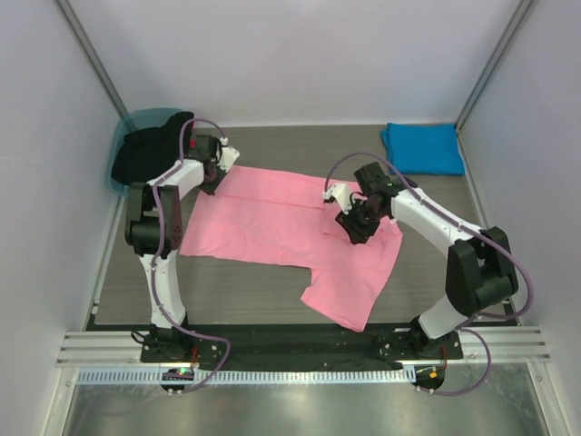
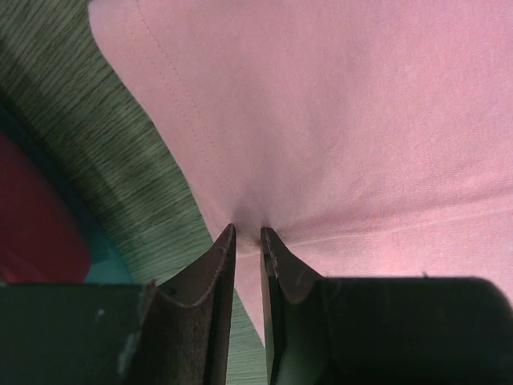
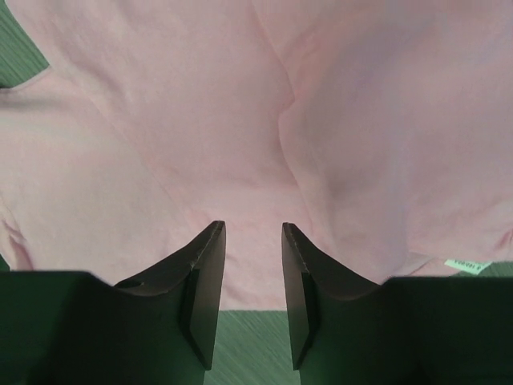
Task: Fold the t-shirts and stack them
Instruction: Fold the tshirt
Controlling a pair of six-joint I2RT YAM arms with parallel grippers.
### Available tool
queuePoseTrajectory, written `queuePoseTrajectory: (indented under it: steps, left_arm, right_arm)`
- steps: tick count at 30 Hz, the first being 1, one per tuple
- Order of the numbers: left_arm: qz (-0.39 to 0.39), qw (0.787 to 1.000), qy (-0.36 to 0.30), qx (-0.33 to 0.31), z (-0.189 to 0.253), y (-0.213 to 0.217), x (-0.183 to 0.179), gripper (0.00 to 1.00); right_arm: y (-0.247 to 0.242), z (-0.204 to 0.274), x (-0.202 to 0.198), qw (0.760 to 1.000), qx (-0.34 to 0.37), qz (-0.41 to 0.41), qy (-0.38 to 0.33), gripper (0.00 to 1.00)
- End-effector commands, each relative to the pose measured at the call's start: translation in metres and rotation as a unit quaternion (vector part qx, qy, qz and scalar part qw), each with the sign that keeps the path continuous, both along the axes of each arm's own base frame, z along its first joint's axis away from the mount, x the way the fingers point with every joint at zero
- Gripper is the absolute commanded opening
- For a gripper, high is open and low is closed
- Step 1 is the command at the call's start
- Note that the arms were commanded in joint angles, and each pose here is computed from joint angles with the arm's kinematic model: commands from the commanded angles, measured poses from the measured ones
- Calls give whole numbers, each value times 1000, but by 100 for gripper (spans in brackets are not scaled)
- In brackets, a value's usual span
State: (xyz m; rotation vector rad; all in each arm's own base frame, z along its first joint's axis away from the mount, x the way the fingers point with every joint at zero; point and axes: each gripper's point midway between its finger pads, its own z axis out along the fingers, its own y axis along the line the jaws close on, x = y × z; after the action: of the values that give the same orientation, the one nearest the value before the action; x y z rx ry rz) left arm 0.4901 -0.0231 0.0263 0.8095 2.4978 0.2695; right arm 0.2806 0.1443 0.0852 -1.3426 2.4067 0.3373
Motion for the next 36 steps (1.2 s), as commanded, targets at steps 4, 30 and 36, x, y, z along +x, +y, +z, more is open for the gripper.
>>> queuePoseTrajectory:
  steps: [4, 30, 36]
  left_arm:
    - [-8, 1000, 1, 5, 7, 0, -9, 20]
    - [-7, 1000, 6, 5, 0, -1, -7, 19]
    - [-6, 1000, 6, 4, 0, -1, -7, 19]
  right_arm:
    - [43, 7, 36, 998, 39, 37, -37, 35]
    - [74, -50, 65, 999, 2, 30, -43, 35]
    - [74, -47, 67, 998, -3, 21, -52, 16]
